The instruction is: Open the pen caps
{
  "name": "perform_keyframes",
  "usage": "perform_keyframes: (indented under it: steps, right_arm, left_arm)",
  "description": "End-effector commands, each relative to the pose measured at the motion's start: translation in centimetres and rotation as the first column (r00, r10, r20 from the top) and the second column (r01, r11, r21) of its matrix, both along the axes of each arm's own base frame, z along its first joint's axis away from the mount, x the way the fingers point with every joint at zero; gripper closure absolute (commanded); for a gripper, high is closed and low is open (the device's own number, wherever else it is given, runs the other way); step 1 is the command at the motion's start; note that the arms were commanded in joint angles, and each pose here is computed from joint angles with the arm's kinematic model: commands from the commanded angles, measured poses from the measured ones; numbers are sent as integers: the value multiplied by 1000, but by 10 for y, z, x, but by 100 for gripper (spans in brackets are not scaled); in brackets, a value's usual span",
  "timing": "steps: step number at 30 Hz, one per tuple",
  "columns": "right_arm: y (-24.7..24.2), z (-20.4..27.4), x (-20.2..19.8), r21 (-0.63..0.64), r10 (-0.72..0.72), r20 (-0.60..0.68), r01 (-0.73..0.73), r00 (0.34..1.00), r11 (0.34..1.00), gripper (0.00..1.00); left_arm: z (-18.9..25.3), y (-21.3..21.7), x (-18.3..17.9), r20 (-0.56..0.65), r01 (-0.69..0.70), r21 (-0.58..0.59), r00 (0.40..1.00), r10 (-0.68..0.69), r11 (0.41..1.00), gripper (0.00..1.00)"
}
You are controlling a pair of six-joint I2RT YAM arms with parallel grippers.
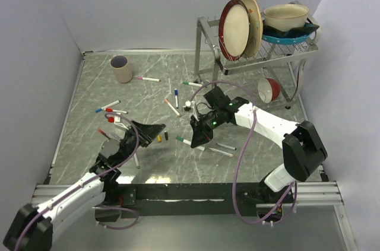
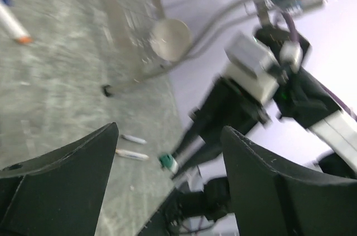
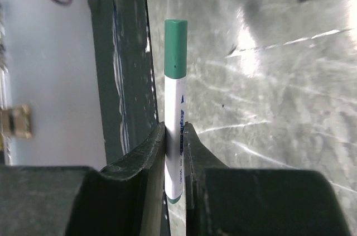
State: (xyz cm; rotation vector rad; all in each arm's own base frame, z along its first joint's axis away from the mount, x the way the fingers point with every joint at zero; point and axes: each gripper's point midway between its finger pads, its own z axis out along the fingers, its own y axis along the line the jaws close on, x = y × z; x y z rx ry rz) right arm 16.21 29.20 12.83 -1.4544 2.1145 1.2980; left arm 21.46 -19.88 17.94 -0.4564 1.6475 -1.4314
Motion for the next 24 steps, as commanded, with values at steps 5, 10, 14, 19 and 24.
perform_keyframes:
  steps: [5,10,14,19,24]
  right_arm:
    - [17,30,8,146,-81,-36,85,996,986,100]
    - [16,32,18,155,-141,-37,145,989,977,100]
    - [14,30,21,149,-152,-50,158,987,976,100]
    - [15,28,21,146,-151,-61,158,987,977,100]
    - [15,27,20,144,-145,-74,154,987,977,100]
  left_arm:
    - [29,-34,-10,98,82,-84,992,-74,993,25]
    - [30,-52,-6,89,103,-75,991,-97,992,41]
    - [28,-61,-7,79,127,-75,990,-121,989,53]
    - [28,-69,-7,79,148,-76,987,-142,986,56]
    - [27,-75,-6,70,152,-72,987,-147,986,61]
